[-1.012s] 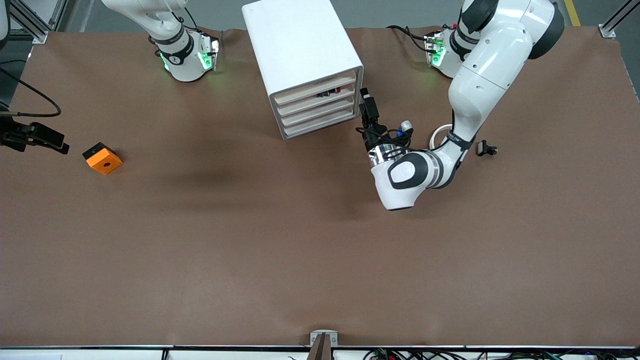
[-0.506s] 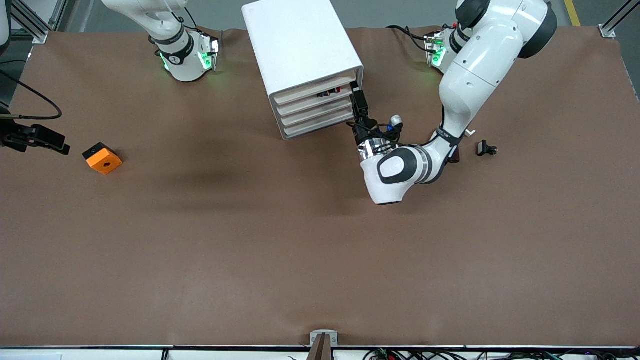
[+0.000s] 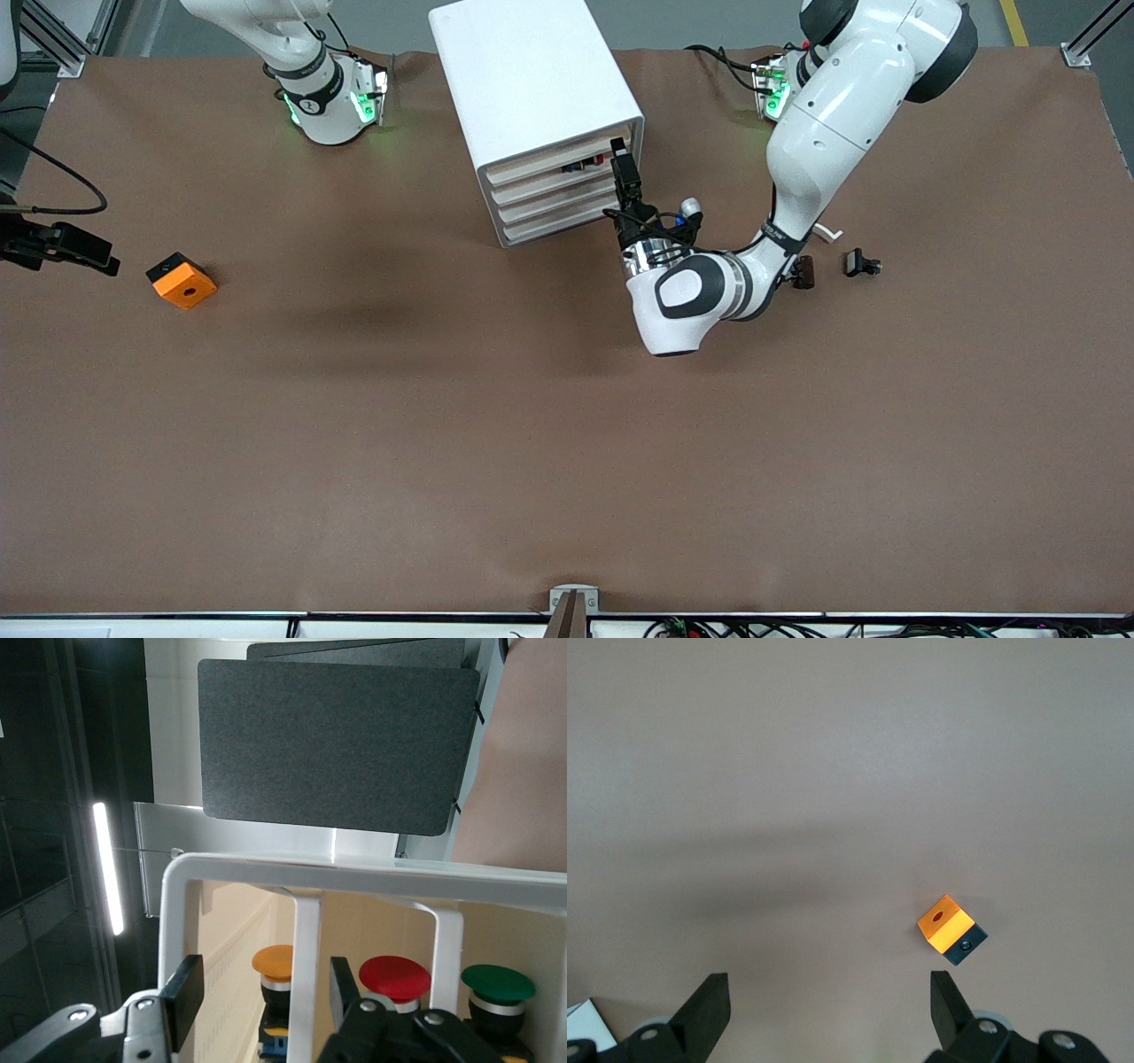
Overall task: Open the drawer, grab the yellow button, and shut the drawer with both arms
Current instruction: 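Grasp the drawer front with the left gripper and pull it open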
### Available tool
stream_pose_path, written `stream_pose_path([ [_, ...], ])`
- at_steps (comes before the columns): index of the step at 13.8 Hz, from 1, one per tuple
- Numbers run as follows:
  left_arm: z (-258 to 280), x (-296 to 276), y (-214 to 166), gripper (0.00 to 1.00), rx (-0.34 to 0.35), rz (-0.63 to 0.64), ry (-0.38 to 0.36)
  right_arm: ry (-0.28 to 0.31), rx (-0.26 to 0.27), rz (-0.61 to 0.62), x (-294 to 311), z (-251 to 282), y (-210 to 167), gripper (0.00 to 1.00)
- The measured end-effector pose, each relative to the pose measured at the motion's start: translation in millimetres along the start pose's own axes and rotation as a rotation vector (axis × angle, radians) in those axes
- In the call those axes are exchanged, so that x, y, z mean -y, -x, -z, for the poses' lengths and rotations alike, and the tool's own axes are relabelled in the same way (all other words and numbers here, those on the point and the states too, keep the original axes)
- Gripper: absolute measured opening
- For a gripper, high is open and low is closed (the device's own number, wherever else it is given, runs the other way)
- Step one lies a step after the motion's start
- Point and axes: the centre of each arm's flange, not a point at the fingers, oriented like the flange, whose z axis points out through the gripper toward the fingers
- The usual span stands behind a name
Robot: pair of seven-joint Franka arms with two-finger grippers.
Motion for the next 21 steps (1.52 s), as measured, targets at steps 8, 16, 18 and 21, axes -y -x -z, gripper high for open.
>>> stream_pose_path([
  [8,-12,-15,9,0.45,-0.013,0.015,-0.007,0.018,0.051,0.002,2,-38,-22,1.0],
  [16,-21,-15,15,0.17,-0.031,0.016,-0.005,0.018,0.038,0.001,1,-35,-23,1.0],
  [18,-21,-14,15,0.15,-0.032,0.009,-0.004,0.018,0.038,0.001,1,-35,-23,1.0],
  [21,-21,-14,15,0.15,-0.032,0.009,-0.004,0.018,0.038,0.0,1,-35,-23,1.0],
])
